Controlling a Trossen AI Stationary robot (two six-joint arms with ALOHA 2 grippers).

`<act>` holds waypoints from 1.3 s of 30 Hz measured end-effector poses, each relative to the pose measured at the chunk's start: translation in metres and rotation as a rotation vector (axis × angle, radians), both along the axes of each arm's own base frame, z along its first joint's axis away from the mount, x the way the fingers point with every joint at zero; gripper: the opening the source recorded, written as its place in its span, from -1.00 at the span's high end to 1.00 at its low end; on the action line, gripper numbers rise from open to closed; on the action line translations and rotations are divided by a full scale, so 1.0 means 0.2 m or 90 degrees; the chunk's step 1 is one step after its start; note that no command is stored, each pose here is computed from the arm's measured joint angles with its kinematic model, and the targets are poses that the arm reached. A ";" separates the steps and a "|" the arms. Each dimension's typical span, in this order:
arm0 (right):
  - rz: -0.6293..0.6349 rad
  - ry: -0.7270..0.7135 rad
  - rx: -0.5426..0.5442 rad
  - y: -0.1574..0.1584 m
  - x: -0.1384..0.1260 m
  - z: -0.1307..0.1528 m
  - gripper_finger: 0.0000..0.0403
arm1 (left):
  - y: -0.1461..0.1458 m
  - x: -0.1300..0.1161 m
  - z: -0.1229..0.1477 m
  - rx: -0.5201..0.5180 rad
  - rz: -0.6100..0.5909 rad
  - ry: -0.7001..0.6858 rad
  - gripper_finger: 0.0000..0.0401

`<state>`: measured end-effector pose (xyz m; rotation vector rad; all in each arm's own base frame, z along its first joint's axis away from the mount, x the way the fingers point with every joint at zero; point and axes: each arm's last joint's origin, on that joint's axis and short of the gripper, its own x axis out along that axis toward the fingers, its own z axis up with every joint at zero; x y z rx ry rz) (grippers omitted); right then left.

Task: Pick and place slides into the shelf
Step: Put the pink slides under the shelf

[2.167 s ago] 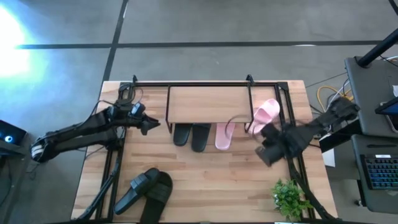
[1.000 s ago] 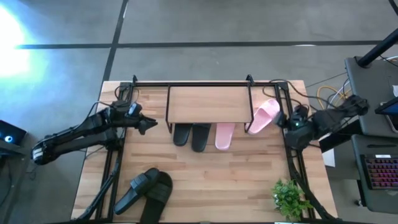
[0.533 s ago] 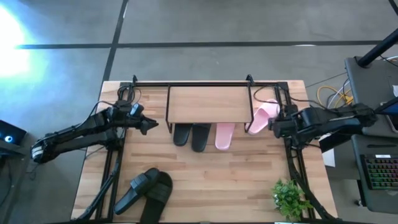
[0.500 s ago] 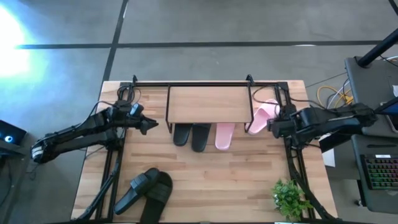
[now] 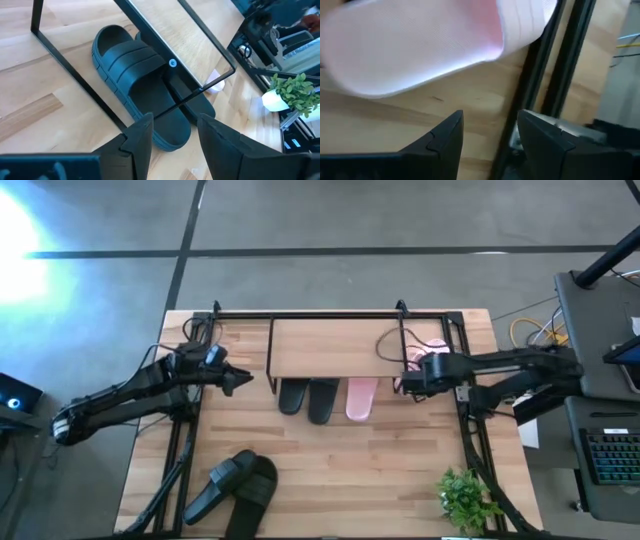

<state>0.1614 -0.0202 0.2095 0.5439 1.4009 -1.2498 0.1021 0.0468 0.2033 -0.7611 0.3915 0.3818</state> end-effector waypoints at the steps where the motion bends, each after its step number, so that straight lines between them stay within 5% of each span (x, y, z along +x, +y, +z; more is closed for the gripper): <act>1: 0.009 0.025 0.007 -0.01 0.02 -0.02 0.12 | 0.00 0.00 0.00 0.000 0.000 0.000 0.30; 11: 0.083 0.128 -0.079 -0.19 0.17 -0.06 0.12 | 0.00 0.00 0.00 -0.006 -0.006 -0.002 0.30; 21: 0.087 0.111 -0.050 -0.37 0.17 -0.10 0.13 | 0.00 0.00 0.00 -0.007 -0.006 -0.002 0.30; 32: 0.120 0.102 -0.031 -0.39 0.14 -0.16 0.12 | 0.00 0.00 0.00 -0.008 -0.006 0.000 0.30; 39: 0.012 -0.070 -0.026 -0.40 0.13 -0.09 0.12 | 0.00 0.00 -0.01 -0.010 -0.005 0.005 0.30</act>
